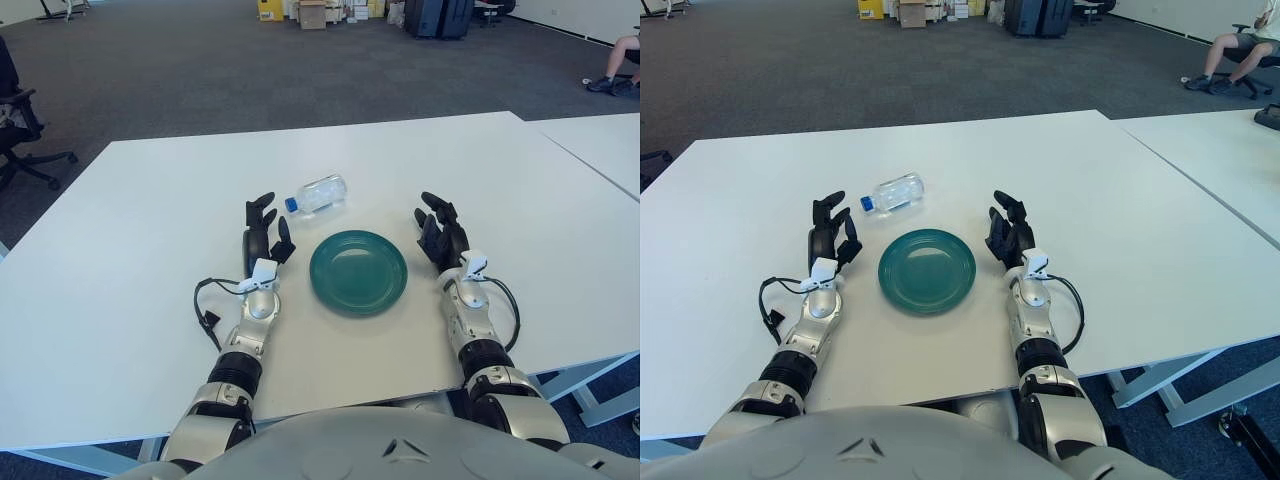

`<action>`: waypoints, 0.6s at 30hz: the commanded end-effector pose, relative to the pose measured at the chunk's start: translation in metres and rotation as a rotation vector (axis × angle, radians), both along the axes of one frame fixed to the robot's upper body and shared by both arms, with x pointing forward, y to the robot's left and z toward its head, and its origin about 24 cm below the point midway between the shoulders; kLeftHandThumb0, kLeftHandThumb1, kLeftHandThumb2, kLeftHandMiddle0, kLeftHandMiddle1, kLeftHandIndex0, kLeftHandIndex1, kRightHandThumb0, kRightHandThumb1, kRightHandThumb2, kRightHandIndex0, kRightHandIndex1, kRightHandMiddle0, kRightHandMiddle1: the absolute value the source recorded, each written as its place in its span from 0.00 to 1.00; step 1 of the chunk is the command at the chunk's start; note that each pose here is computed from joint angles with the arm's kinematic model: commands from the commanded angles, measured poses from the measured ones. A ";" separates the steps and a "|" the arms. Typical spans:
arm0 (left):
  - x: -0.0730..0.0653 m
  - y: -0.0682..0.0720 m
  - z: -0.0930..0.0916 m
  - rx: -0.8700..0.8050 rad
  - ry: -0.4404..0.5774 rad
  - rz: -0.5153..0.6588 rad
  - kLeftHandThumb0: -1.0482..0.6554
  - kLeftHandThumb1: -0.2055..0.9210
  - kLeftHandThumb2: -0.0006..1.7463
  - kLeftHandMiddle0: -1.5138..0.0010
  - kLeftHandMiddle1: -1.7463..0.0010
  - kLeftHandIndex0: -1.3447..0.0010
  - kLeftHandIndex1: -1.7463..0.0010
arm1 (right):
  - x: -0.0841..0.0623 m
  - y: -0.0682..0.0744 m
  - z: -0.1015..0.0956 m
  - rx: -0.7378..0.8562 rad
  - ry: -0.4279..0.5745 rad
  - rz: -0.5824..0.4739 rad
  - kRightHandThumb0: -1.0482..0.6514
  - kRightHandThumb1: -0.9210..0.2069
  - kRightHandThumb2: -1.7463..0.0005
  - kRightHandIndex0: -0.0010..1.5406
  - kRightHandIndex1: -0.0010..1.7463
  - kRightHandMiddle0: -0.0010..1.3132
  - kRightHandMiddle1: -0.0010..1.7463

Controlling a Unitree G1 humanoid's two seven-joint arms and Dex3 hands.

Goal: Put the bottle into the plate.

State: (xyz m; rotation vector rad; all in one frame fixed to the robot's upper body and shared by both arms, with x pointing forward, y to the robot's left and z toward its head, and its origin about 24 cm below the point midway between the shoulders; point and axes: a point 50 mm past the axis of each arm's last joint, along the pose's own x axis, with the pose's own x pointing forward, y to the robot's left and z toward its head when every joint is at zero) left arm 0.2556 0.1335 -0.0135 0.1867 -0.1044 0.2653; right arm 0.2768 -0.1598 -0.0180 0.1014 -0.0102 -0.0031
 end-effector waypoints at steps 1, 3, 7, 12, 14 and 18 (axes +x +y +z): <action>0.001 0.003 0.002 0.008 -0.018 0.008 0.14 1.00 0.52 0.73 0.84 1.00 0.49 | 0.007 0.003 0.007 0.018 -0.033 0.011 0.23 0.00 0.57 0.22 0.01 0.00 0.42; 0.000 0.004 0.002 0.009 -0.021 0.010 0.14 1.00 0.53 0.73 0.85 1.00 0.49 | 0.008 0.004 0.006 0.025 -0.031 0.013 0.24 0.00 0.57 0.22 0.01 0.00 0.42; 0.000 0.005 0.002 0.011 -0.021 0.008 0.14 1.00 0.54 0.73 0.86 1.00 0.50 | 0.008 0.004 0.006 0.032 -0.031 0.013 0.24 0.00 0.58 0.22 0.01 0.00 0.42; 0.000 0.005 0.001 0.013 -0.017 0.001 0.14 1.00 0.54 0.72 0.86 1.00 0.49 | 0.008 0.004 0.006 0.033 -0.031 0.013 0.24 0.00 0.58 0.22 0.00 0.00 0.42; 0.001 0.005 0.001 0.014 -0.016 0.000 0.14 1.00 0.55 0.72 0.86 1.00 0.49 | 0.009 0.005 0.005 0.033 -0.031 0.013 0.24 0.00 0.58 0.22 0.00 0.00 0.42; 0.001 0.005 0.001 0.015 -0.014 -0.007 0.14 1.00 0.55 0.72 0.87 1.00 0.49 | 0.008 0.005 0.006 0.030 -0.035 0.013 0.24 0.00 0.58 0.22 0.00 0.00 0.42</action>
